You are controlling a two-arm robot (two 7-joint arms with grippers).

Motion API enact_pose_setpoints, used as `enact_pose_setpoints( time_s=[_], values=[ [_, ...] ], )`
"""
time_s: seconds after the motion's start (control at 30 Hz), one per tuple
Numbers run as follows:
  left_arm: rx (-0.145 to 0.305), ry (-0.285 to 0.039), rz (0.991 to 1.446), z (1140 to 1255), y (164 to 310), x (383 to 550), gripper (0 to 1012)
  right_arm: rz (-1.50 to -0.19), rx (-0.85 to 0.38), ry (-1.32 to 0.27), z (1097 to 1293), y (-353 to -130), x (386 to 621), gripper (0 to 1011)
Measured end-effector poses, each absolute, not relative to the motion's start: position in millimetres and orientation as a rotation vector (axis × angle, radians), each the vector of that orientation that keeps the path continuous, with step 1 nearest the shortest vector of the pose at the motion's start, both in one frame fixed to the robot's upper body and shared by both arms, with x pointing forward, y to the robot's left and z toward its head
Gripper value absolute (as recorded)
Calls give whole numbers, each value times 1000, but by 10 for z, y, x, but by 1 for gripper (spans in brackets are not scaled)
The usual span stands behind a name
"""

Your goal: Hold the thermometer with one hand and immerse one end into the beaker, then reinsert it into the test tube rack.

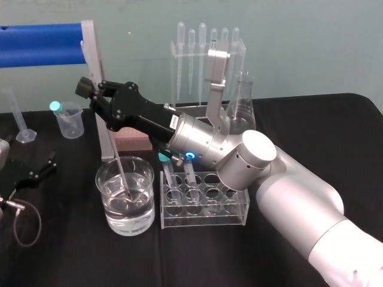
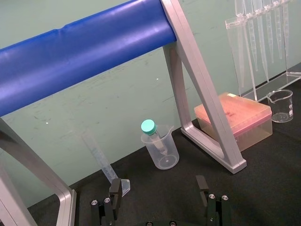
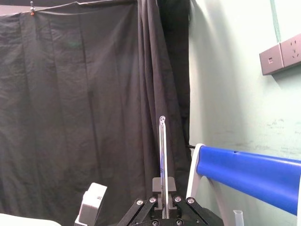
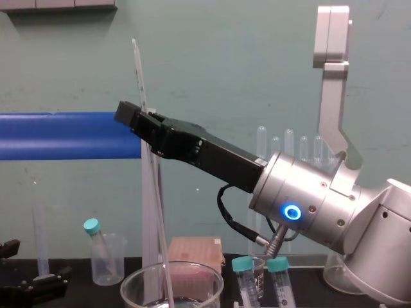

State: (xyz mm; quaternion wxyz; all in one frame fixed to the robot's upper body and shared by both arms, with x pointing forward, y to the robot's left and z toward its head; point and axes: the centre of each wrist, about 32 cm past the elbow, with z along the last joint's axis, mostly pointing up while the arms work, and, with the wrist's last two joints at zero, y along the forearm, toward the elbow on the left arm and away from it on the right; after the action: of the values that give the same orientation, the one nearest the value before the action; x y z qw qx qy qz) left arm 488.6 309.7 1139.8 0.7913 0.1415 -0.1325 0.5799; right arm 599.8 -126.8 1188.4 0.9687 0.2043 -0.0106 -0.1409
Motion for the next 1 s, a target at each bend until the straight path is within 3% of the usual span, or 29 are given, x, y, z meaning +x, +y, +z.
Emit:
enact_pose_setpoints(
  time_s=[1.0],
  values=[
    [304, -285, 1248, 11398, 3097, 4886, 1008, -289, 407, -16, 11837, -1275, 5966, 55]
  ],
)
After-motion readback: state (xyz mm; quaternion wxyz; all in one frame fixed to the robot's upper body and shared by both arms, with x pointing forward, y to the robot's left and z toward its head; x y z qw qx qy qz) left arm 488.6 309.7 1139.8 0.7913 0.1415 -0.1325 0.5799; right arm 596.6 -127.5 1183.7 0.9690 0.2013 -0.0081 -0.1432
